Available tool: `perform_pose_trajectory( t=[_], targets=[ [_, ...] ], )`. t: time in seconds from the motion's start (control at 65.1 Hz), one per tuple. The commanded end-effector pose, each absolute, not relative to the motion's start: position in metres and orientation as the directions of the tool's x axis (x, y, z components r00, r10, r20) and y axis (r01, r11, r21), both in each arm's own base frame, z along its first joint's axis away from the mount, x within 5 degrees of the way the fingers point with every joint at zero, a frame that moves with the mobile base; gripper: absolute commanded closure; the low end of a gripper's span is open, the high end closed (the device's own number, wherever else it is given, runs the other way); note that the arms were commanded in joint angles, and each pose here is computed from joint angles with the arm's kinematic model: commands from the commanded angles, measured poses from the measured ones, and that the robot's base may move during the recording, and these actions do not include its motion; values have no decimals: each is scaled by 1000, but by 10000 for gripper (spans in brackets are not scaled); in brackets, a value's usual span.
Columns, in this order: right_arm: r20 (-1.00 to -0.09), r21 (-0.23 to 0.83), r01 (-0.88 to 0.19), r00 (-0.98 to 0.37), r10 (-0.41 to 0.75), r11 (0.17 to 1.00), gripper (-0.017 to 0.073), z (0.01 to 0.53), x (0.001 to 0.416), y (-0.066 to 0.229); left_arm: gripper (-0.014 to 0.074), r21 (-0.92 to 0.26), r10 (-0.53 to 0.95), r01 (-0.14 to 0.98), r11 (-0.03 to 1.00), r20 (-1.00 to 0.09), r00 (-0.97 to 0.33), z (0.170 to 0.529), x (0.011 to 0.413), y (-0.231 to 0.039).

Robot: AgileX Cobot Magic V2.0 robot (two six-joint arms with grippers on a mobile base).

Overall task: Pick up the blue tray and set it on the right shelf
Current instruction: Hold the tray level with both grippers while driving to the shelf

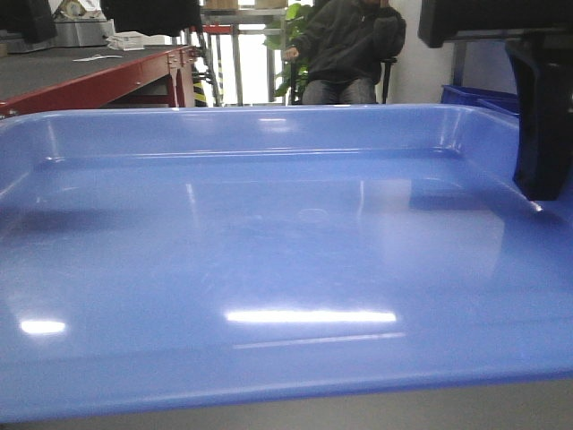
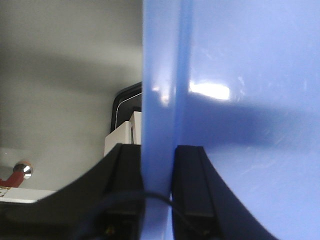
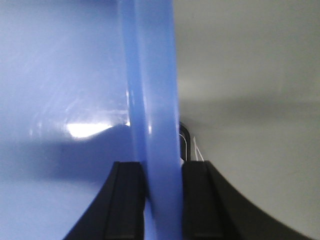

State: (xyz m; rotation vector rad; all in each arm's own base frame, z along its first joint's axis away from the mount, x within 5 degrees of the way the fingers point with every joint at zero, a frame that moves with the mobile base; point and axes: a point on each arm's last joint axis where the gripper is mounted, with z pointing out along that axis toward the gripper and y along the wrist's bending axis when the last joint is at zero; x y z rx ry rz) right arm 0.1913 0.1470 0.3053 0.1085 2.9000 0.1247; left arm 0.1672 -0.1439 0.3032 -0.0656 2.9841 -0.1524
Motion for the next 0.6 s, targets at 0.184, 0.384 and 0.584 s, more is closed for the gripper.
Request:
perform_pose_trajectory(
  t=[0.184,0.384,0.584],
  targets=[
    [-281,195,60,-953,114,979,306,323,189,151,612,-114,-67,-52,992,-134,-989,315,161,-142],
    [-281,195,60,-953,114,979,306,323,189,151,612,-114,-67,-52,992,-134,-989,315,161,-142],
    [-281,195,60,-953,114,979,306,323,189,151,612,-114,-67,-52,992,-134,-989,315,161,-142]
  ],
)
